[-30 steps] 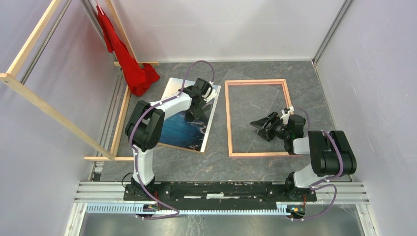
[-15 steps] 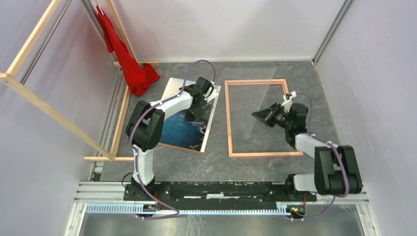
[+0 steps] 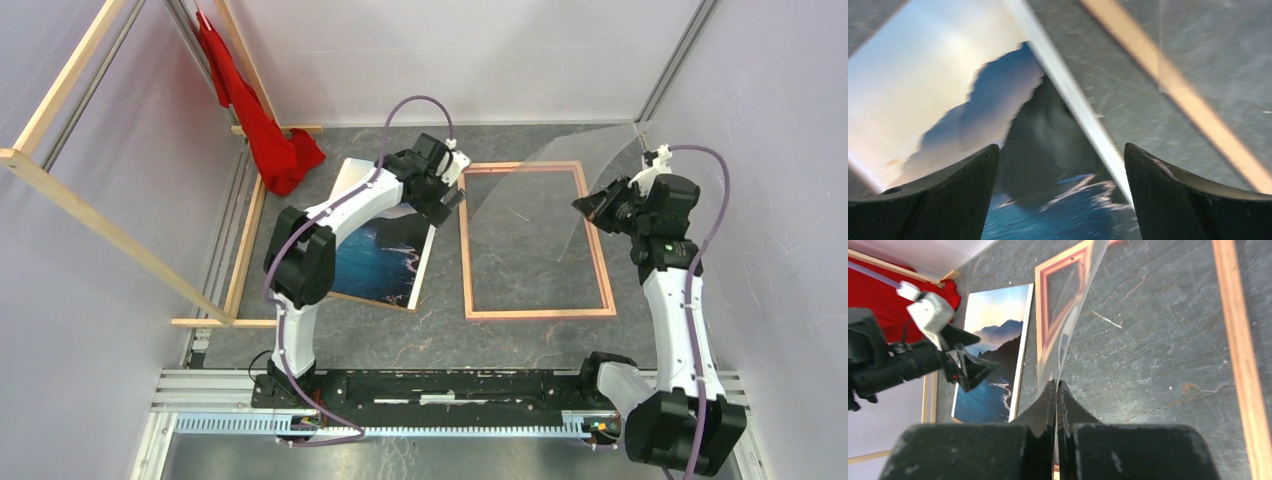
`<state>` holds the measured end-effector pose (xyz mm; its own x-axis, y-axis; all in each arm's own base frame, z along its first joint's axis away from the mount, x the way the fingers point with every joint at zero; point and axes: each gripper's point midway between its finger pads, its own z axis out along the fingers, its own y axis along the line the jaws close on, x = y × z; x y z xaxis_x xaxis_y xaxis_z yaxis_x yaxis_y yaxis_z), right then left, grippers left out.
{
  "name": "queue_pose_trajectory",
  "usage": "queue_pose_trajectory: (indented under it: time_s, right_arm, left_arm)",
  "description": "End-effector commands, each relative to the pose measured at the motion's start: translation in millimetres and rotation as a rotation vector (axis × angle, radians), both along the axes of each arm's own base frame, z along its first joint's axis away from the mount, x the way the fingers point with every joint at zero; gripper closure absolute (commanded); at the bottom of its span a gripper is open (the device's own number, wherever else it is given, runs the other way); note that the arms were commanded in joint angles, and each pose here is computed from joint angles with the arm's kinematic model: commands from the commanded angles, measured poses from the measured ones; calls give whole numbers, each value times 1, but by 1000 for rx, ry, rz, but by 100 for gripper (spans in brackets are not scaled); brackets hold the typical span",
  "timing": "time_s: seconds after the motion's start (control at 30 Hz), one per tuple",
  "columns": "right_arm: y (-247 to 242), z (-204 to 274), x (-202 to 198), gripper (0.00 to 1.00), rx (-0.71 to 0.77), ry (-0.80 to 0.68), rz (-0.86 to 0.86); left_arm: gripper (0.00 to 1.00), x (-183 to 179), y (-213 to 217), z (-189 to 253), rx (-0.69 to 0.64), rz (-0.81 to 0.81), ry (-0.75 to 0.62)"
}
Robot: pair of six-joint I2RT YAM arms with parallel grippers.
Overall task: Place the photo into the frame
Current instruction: Pick up the photo frame item at the center of the board, then move the photo frame to the center of the board.
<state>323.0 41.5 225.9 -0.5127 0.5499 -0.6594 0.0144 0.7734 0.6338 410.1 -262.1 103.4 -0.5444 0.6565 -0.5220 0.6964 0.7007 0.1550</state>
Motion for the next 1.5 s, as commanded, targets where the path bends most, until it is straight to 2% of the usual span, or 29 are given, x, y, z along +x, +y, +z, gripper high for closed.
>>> queue_pose_trajectory:
  time_s: [0.0,0.17,0.5,0.8,0.93,1.3,1.47]
  right_arm:
    - [-13,44,-13,100,-132,-76,-30]
    - [-18,63,-17,100,-172,-101,-51]
    - [-18,88,-16,100,-184,-151,-48]
    - [-6,87,-14,100,-114,-192,-10]
    - [-2,88,-13,100,-88,-202,5]
    - [5,80,-10,100,-46,-201,34]
    - [6,79,-9,100,-41,-199,41]
  left_arm:
    - [0,-41,-55,-26,-130,-20,178]
    - [0,-50,-83,-43,-153,-32,189]
    - [4,-50,-94,-68,-147,-22,211]
    - [29,-55,-52,-94,28,-27,132]
    - [36,-63,-32,-96,76,-37,103]
    - [37,-82,20,-104,215,-63,68]
    - [35,-92,22,-105,201,-77,96]
